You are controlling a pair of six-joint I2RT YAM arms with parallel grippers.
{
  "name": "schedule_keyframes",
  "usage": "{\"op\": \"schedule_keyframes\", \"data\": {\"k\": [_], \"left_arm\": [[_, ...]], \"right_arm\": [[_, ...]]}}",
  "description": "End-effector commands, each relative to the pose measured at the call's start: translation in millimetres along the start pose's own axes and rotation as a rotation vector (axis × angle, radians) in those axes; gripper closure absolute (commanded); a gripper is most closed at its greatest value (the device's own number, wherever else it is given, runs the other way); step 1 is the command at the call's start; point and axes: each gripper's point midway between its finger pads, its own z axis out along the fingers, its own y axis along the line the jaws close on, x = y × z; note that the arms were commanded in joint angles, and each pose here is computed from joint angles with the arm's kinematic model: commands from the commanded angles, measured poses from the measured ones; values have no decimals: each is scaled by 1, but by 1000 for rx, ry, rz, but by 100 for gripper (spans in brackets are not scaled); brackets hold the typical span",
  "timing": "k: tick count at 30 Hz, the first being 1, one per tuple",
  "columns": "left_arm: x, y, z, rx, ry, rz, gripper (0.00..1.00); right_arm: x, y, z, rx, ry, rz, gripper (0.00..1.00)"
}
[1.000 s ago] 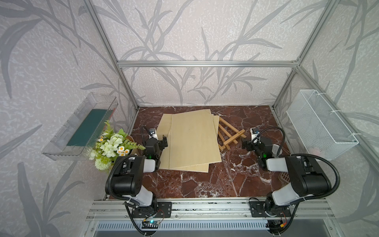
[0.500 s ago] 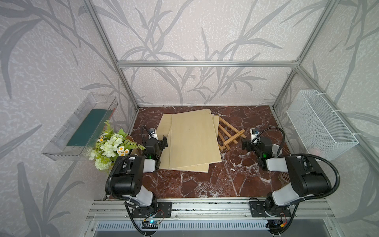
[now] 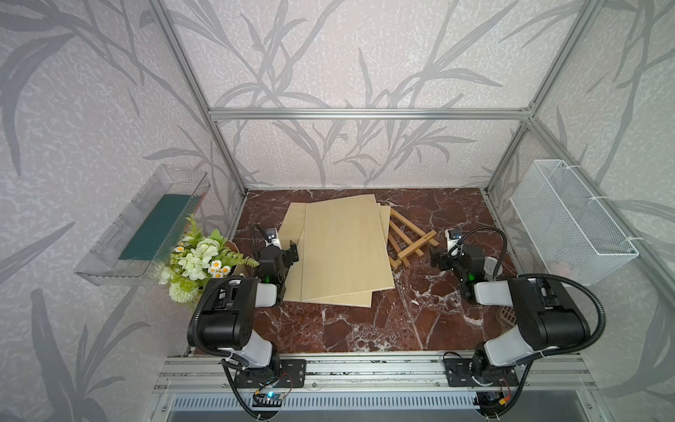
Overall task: Assemble the easel
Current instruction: Pick up the easel at the center of the board.
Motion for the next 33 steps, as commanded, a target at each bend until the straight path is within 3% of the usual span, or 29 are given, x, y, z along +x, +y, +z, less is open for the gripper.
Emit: {"op": "schedule_keyframes", "data": {"k": [1,3,6,8,11,13,17,22,26,30,33], "left_arm": [[-4,1,1,-7,-19,4,1],[-3,0,1,-4,-17,5,1],[-4,0,1,-4,-18,5,1],[-3,1,1,-4,-15,1,1],[-4,1,1,-5,-18,0,1],[-3,1,1,-4,-17,0,1],[-7,1,1,0,0,2,1],[-58,7,0,-83,186,44,1],[-86,26,-19,-311,166,-48,1],[-91,-6,-37,-233,224,-57,1],[-94,-43,-50,-135,223,9,1]], "right_arm": [[-15,0,0,27,-32,-20,1],[-27,4,-1,48,-69,-56,1],[-53,2,-4,63,112,-50,7],[-86,-1,-10,71,99,15,9],[-119,11,-23,50,71,41,19],[-129,17,-31,64,51,74,18],[-128,42,-31,-3,165,71,16],[-112,63,-4,-80,358,50,15],[-85,83,28,-163,536,51,20],[-57,93,57,-186,718,49,23],[-40,88,80,-129,819,-6,24]]}}
